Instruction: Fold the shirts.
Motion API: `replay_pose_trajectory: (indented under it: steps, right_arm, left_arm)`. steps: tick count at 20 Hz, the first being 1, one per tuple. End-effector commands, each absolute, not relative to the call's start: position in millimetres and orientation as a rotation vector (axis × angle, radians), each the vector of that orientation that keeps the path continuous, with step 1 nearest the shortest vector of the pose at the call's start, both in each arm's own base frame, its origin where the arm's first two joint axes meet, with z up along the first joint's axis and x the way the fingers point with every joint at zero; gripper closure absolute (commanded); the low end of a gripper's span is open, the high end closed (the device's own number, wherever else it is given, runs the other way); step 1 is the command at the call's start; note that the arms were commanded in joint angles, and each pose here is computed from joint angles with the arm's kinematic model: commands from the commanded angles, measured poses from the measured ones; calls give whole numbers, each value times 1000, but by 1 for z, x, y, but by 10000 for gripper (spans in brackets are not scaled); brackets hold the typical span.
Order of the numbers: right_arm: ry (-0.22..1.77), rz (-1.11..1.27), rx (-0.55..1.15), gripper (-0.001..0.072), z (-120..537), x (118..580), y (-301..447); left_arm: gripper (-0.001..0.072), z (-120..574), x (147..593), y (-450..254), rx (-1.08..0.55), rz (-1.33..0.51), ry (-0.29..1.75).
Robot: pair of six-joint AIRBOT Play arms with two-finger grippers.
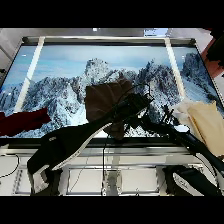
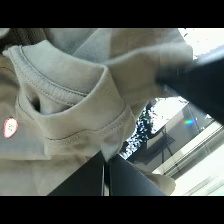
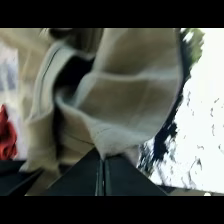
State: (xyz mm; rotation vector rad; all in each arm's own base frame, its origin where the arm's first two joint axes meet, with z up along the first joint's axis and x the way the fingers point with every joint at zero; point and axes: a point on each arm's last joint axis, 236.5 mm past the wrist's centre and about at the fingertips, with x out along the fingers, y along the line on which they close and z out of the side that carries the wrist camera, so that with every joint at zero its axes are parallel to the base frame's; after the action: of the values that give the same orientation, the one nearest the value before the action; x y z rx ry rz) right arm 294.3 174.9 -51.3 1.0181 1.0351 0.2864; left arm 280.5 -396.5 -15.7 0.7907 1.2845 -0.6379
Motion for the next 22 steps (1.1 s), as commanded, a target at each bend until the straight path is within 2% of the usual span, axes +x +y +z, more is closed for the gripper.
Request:
replay_pose_trajectory:
  steps: [1,7,14,16,18,22]
  right_arm:
    - [971,201,966,685,-58,308,157]
    - [890,152,919,687,-50,329,140]
    - [730,277,801,688,28,377,149]
    - [715,313,743,688,47,384,148]
    - [725,295,687,688,63,390,125]
    - [731,133,497,688,105,380,29]
  left_arm:
    - [698,-7,286,-391,803,-614,1265]
    - [698,70,281,-379,758,-653,1163]
    - [698,121,270,-354,742,-654,1118]
    - [698,135,283,-325,822,-554,1089]
    - [699,168,316,-280,870,-349,1003]
    - [699,212,359,-184,705,-85,992]
